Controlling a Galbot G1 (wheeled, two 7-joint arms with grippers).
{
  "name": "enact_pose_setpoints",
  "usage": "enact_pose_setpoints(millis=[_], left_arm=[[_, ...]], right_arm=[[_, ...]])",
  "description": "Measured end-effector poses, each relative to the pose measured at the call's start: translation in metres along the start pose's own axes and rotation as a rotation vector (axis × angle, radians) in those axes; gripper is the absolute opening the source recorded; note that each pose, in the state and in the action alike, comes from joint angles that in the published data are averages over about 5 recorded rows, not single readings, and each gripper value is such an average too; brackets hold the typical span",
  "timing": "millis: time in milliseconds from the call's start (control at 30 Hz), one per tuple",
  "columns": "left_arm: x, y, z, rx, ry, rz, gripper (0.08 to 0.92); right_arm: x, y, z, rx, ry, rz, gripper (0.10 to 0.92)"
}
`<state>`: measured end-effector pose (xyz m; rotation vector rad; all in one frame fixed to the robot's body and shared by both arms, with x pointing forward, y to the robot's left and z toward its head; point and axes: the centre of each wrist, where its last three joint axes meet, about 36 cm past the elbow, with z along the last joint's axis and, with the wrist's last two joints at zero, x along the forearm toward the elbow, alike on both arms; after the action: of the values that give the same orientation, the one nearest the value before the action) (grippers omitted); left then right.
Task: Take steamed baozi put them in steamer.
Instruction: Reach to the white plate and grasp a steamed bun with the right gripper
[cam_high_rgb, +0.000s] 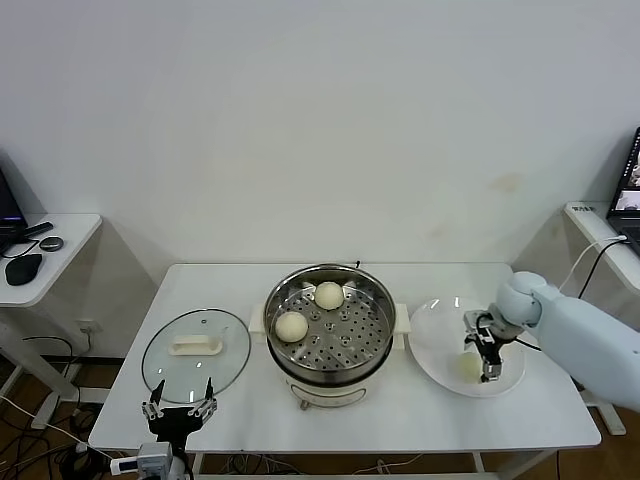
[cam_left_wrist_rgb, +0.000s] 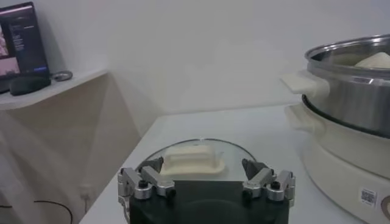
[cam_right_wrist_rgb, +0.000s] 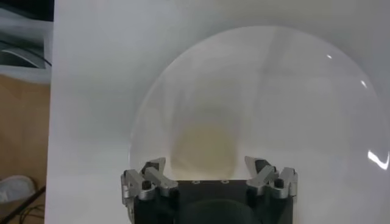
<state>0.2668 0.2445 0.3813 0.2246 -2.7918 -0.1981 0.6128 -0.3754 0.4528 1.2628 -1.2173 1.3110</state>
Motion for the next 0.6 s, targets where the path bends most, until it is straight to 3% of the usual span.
enact_pose_setpoints(millis=[300, 600], left_arm=[[-0.0012, -0.0012, 0.001, 0.002, 0.002, 0.003, 0.823], [-0.0019, -0.0023, 0.0015, 0.003, 0.003, 0.005, 0.823]], right_arm=[[-0.007, -0.0004, -0.0029, -0.005, 0.001, 0.007, 0.817], [-0.0036, -0.0007, 0.0011, -0.018, 0.003, 0.012, 0.598]])
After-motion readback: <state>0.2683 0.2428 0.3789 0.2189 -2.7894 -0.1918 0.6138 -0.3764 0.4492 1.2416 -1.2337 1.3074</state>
